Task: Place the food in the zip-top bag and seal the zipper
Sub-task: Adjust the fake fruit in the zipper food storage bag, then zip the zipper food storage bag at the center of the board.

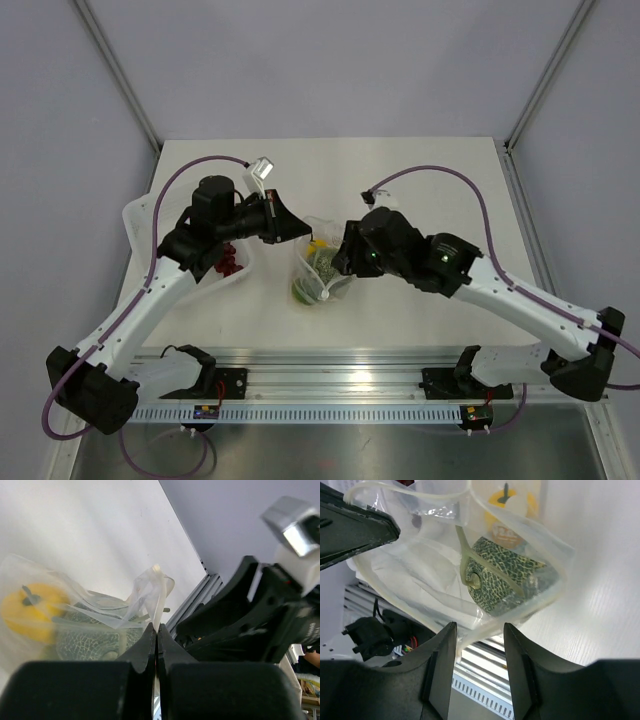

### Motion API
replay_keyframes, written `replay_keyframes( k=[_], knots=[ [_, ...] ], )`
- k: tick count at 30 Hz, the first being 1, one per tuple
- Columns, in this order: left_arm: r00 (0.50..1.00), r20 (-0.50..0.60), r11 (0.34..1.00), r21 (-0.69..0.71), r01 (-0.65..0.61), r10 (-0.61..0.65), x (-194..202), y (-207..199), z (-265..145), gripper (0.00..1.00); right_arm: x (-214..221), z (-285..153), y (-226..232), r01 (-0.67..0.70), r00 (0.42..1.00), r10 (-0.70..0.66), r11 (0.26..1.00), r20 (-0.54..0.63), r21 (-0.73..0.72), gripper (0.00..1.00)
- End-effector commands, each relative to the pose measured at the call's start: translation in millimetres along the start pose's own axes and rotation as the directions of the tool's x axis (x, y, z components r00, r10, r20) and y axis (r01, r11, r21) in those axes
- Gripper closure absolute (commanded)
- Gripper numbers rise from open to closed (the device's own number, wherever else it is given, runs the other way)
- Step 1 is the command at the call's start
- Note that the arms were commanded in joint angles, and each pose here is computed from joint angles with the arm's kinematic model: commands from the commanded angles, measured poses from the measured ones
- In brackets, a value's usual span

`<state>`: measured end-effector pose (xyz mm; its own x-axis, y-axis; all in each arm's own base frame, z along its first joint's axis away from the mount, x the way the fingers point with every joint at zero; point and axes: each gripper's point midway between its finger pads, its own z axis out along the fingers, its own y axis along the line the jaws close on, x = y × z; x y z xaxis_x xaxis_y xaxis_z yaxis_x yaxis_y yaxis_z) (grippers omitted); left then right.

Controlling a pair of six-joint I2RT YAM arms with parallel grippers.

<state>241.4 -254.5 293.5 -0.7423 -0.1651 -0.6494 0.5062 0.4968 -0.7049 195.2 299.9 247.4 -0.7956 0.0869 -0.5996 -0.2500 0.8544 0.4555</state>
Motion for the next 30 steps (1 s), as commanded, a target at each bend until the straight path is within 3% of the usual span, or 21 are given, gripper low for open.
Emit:
replay_keyframes(
  k=[1,2,6,11,19,23,24,26,27,30],
  knots=[
    [0.997,0.067,0.998,0.054,-0.036,0.033,-17.8,-14.8,-0.8,1.0,-23.0,-22.2,-21.0,-0.114,0.977,0.106,0.993,0.184,0.032,0.51],
    [0.997,0.067,0.998,0.056,-0.037,0.033,-18.2,-15.3,-0.6,1.0,-34.6,-32.6,-34.6,-0.178,0.95,0.158,0.983,0.269,0.05,0.51],
    [0.997,0.067,0.998,0.058,-0.037,0.033,-18.7,-16.3,-1.0,1.0,-25.5,-8.0,-77.7,-0.317,0.921,0.29,0.946,0.259,0.068,0.49],
    [0.998,0.058,0.998,0.057,-0.041,0.038,-15.9,-14.9,-1.3,1.0,-15.4,15.8,-69.1,-0.315,0.934,0.311,0.949,0.179,-0.004,0.36],
    [0.998,0.057,0.998,0.051,-0.037,0.034,-12.0,-12.5,-2.7,1.0,-14.6,37.5,-50.2,-0.348,0.923,0.358,0.933,0.14,-0.092,0.34],
    [0.998,0.063,0.998,0.055,-0.034,0.031,-13.8,-14.7,-3.3,1.0,-9.5,48.5,-47.6,-0.362,0.922,0.371,0.927,0.111,-0.094,0.44],
    [0.997,0.071,0.998,0.054,-0.035,0.031,-15.3,-15.2,-3.9,1.0,-8.4,50.8,-48.3,-0.367,0.921,0.375,0.926,0.108,-0.09,0.55],
    [0.996,0.082,0.998,0.056,-0.039,0.034,-17.2,-16.7,-5.1,1.0,-5.8,56.0,-51.6,-0.377,0.917,0.384,0.923,0.107,-0.075,0.63],
    [0.996,0.086,0.998,0.054,-0.039,0.034,-18.4,-16.8,-5.2,1.0,-4.7,56.8,-53.1,-0.378,0.918,0.383,0.923,0.106,-0.068,0.75],
    [0.996,0.085,0.998,0.041,-0.042,0.039,-17.7,-14.4,-5.6,1.0,-7.4,53.9,-55.7,-0.38,0.915,0.384,0.923,0.121,-0.053,0.94]
  ],
)
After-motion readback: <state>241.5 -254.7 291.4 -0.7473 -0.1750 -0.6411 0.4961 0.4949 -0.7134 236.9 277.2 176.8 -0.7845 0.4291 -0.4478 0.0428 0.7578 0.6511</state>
